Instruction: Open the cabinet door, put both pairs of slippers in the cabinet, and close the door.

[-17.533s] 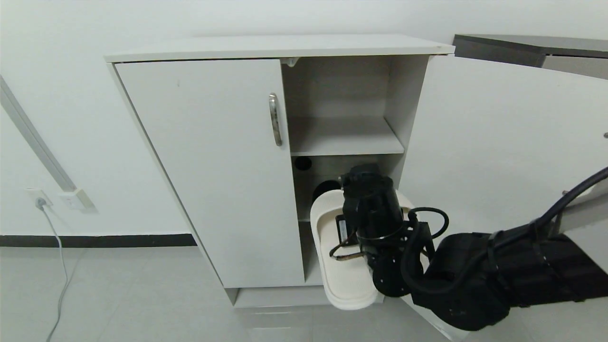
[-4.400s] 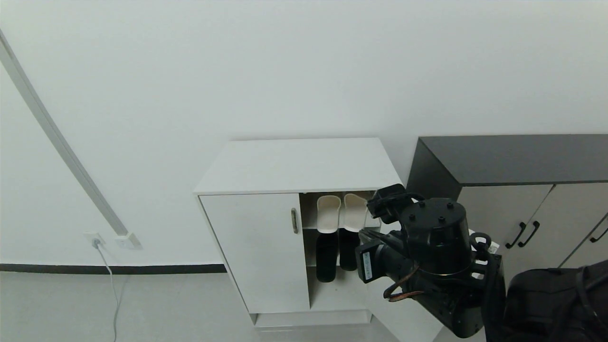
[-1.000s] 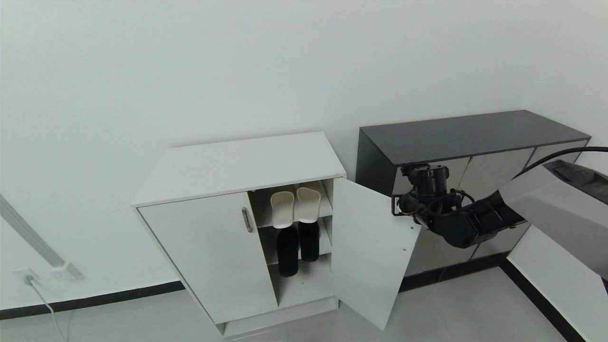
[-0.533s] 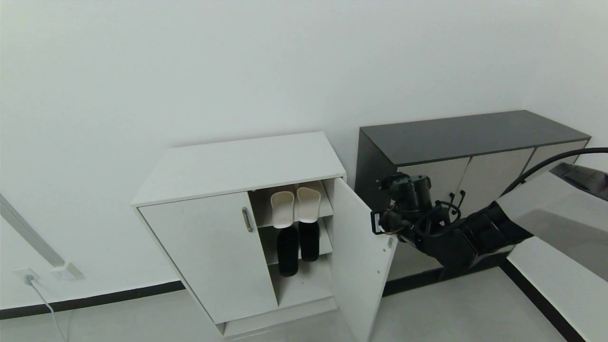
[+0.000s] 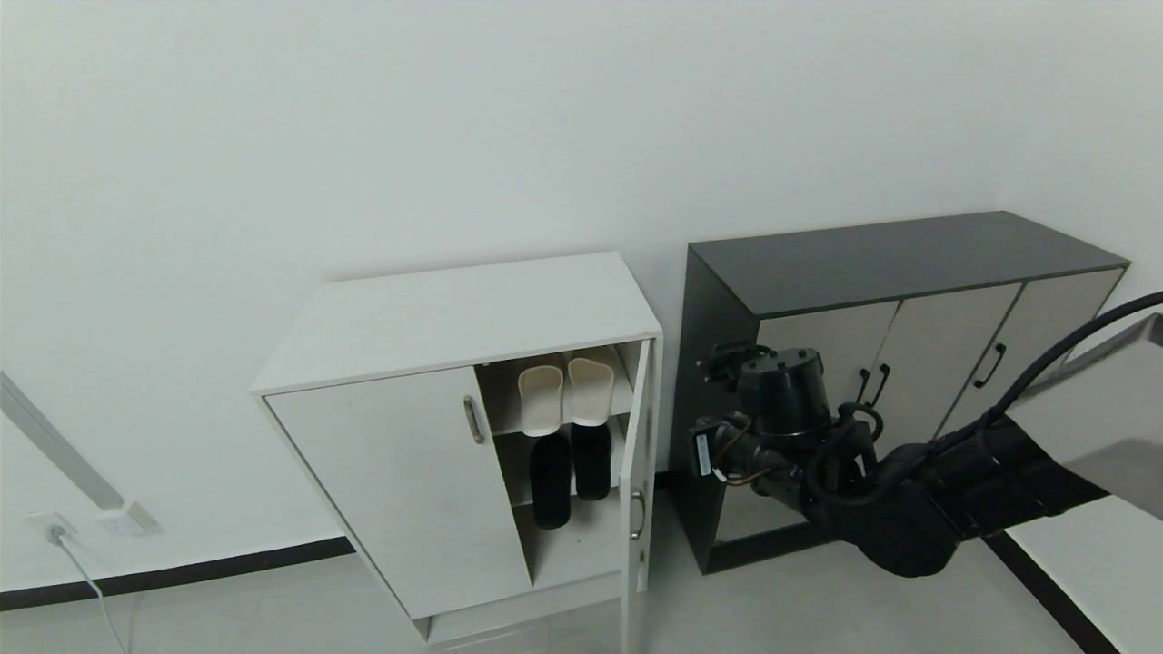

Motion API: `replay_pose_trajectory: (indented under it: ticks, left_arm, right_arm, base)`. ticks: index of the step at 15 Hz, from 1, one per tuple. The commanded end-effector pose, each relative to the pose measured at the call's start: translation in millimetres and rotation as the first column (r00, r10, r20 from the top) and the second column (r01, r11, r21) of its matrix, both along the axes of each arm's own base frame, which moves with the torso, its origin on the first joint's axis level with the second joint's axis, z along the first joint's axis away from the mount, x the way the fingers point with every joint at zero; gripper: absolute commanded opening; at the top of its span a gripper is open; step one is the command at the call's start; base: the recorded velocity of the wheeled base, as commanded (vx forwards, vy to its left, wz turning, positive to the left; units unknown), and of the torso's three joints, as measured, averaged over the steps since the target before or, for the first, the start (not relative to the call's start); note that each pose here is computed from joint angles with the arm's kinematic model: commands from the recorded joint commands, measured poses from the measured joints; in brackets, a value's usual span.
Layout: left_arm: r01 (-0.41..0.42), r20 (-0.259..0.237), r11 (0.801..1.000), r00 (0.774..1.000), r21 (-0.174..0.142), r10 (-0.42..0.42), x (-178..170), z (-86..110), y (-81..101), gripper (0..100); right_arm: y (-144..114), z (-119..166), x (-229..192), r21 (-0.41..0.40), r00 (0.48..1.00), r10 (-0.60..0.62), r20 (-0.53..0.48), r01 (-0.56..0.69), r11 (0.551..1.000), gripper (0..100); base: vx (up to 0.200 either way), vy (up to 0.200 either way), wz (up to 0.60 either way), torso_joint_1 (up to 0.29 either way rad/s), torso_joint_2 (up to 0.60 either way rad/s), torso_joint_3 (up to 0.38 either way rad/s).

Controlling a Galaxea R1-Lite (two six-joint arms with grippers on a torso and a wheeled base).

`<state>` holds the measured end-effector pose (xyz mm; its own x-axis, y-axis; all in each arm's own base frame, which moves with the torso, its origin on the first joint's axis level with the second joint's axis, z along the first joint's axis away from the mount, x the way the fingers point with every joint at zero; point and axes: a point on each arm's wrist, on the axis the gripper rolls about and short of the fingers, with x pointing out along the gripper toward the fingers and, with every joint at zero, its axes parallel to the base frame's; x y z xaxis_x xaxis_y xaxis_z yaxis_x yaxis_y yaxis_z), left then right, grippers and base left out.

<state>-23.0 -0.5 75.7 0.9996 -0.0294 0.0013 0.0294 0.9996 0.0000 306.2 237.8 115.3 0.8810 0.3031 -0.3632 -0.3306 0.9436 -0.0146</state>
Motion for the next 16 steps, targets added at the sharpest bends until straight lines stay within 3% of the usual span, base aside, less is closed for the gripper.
replay_pose_trajectory:
  ticks: [1, 8, 14, 16]
  left_arm:
    - [0.0, -0.001, 1.0, 1.0, 0.0, 0.0, 0.1, 0.0, 0.0, 0]
    - [0.0, -0.001, 1.0, 1.0, 0.002, 0.0, 0.1, 0.0, 0.0, 0]
    - [0.0, -0.003, 1.0, 1.0, 0.002, 0.0, 0.1, -0.2, 0.0, 0]
    - [0.0, -0.001, 1.0, 1.0, 0.0, 0.0, 0.1, 0.0, 0.0, 0]
  right_arm:
    - [-0.6, 5.2, -7.8, 0.009, 1.0, 0.012, 0.009, -0.012, 1.0, 0]
    - [2.3, -1.9, -22.2, 0.038, 0.998, 0.043, 0.051, -0.045, 0.998, 0]
    - [5.6, -3.2, -26.3, 0.038, 0.997, 0.057, 0.046, -0.059, 0.998, 0]
    - [5.0, -3.8, -26.9, 0.04, 0.997, 0.058, 0.05, -0.06, 0.997, 0]
  base:
    - [0.0, 0.0, 0.0, 0.0, 0.0, 0.0]
    - [0.0, 0.0, 0.0, 0.0, 0.0, 0.0]
    - [0.0, 0.0, 0.6, 0.002, 0.0, 0.005]
    - [0.0, 0.0, 0.0, 0.0, 0.0, 0.0]
